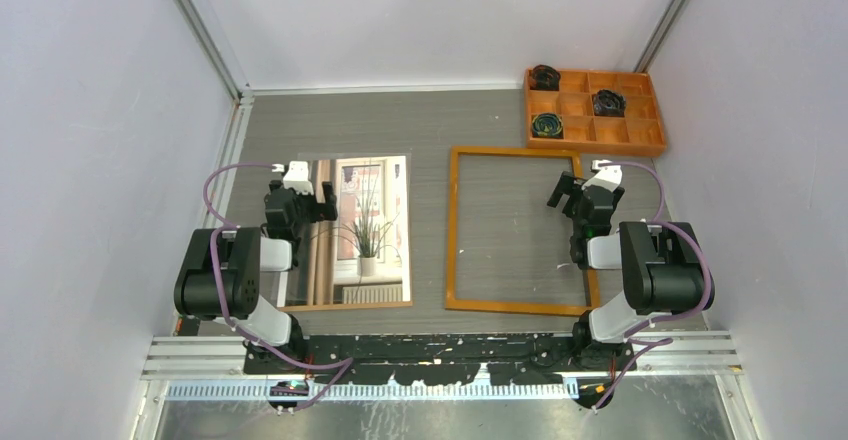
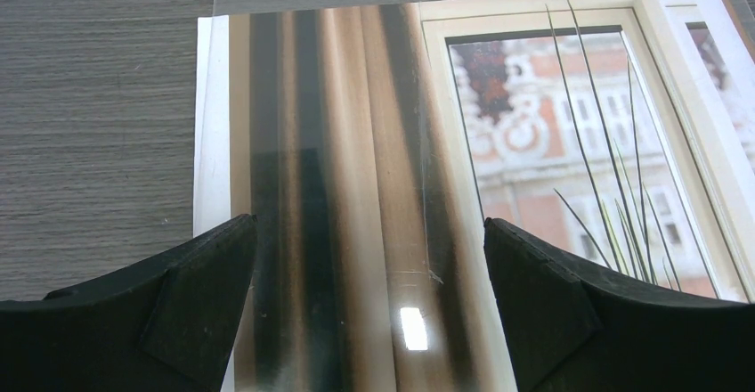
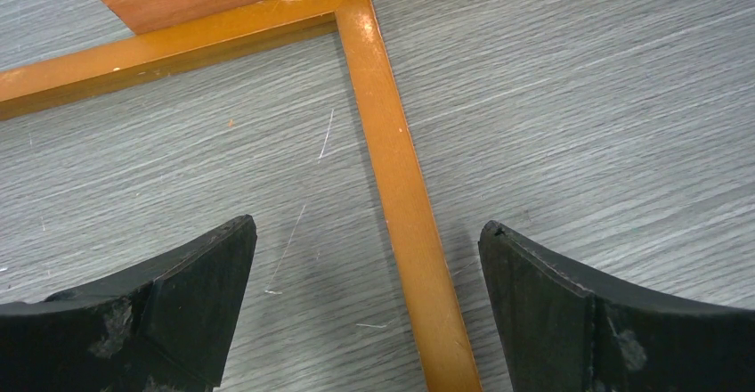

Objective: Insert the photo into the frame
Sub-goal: Turn over the photo frame at the center of the board.

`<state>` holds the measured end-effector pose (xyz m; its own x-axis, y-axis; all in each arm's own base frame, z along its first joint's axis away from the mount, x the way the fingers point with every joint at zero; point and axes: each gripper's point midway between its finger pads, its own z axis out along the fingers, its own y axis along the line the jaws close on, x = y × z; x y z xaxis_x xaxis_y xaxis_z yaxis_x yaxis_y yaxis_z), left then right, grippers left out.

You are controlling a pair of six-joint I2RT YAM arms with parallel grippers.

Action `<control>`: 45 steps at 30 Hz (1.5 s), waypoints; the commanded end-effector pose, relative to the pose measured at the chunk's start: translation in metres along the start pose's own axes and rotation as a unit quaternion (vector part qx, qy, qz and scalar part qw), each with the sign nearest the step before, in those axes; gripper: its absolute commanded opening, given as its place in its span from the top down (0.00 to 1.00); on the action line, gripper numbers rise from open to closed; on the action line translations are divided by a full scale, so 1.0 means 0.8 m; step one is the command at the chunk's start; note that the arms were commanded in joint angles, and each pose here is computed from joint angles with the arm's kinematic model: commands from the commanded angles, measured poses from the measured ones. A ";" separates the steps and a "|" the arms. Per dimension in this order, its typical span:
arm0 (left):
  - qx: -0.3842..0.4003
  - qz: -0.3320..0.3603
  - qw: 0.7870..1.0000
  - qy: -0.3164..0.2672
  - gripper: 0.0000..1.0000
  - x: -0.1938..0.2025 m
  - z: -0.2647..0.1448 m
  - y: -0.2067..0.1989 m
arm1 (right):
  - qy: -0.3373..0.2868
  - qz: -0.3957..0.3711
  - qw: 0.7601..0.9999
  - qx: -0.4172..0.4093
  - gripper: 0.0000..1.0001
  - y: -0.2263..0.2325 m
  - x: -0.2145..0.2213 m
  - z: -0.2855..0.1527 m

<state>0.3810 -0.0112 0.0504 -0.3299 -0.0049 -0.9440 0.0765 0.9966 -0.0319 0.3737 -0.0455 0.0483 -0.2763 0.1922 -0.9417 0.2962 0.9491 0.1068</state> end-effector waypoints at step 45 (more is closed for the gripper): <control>0.099 -0.040 0.978 0.181 0.01 -0.172 -0.045 -0.013 | 0.062 0.237 0.966 -0.084 0.00 0.121 -0.149 -0.069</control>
<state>0.4022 -0.0167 0.1868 -0.6070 -0.0056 -0.7947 0.1944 0.9686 -0.1553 0.3823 -0.0267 0.1918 0.0168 0.6249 -0.7805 0.2982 0.7419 0.6005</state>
